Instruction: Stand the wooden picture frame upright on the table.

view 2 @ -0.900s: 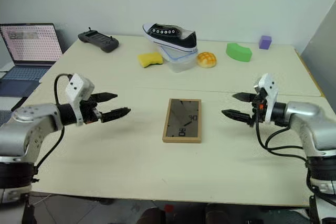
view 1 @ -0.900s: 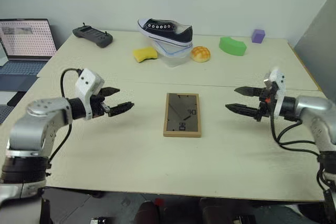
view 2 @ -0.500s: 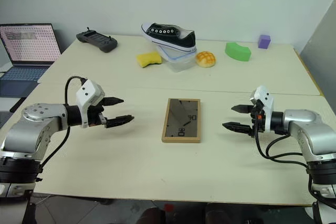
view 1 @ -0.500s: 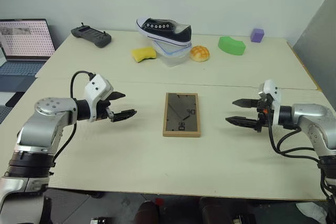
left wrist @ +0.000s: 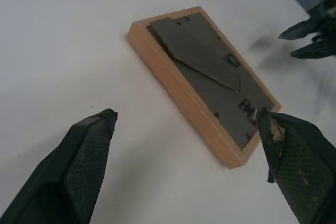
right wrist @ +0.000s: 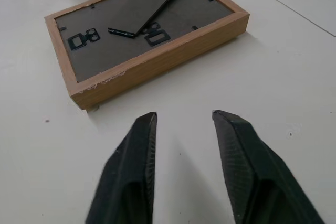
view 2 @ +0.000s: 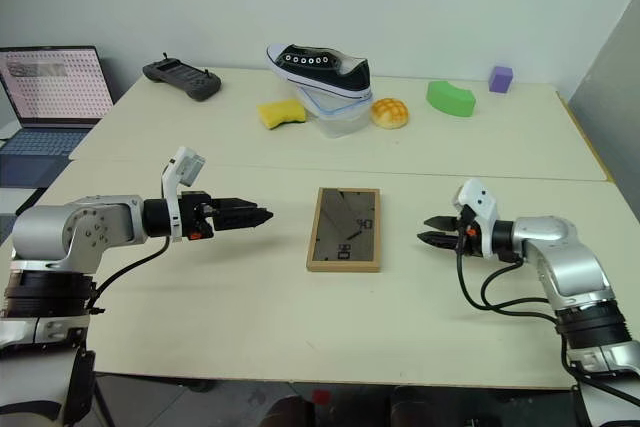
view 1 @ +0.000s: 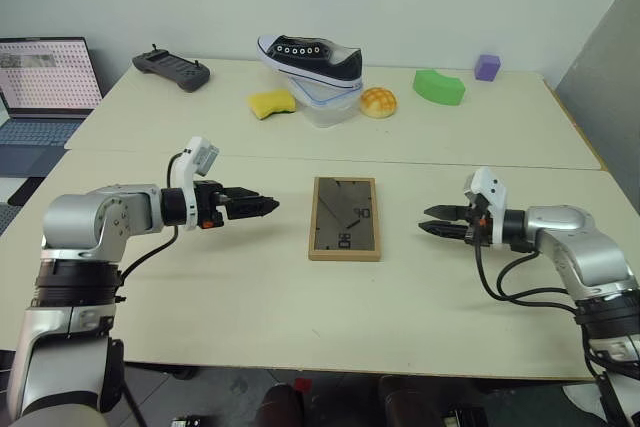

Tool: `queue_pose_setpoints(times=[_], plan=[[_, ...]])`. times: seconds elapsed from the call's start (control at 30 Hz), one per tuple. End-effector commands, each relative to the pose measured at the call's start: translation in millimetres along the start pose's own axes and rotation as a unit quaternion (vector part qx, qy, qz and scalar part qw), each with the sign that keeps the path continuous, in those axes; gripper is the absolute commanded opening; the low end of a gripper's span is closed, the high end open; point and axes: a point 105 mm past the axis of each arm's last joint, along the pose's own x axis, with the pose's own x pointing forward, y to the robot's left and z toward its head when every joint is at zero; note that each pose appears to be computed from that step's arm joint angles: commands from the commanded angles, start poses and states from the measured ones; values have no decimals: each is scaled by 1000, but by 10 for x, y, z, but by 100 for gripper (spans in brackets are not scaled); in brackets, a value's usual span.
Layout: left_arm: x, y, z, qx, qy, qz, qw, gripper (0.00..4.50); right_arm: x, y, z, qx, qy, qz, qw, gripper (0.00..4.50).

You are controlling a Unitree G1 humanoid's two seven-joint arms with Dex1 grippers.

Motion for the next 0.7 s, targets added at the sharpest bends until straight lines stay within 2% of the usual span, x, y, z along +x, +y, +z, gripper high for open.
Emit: queue_pose_setpoints(times=[0.03, 0.1, 0.13, 0.37, 0.53, 0.7], plan=[[21, -54, -147, -107, 40, -26, 993, 450, 134, 29, 90, -55, -2, 13, 998, 65], [117, -57, -256, -155, 59, -31, 986, 450, 228, 39, 55, -66, 3, 13, 998, 13], [145, -59, -277, -168, 63, -33, 983, 450, 255, 43, 43, -69, 4, 13, 998, 2], [420, -117, -483, -193, 90, -56, 975, 450, 449, 181, -90, -84, 26, 40, 995, 2], [675, -150, -644, -186, 110, -75, 973, 450, 698, 298, -2, -88, 7, 50, 995, 2], [874, -169, -653, -176, 102, -84, 975, 450, 829, 316, -21, -92, 6, 45, 995, 2]])
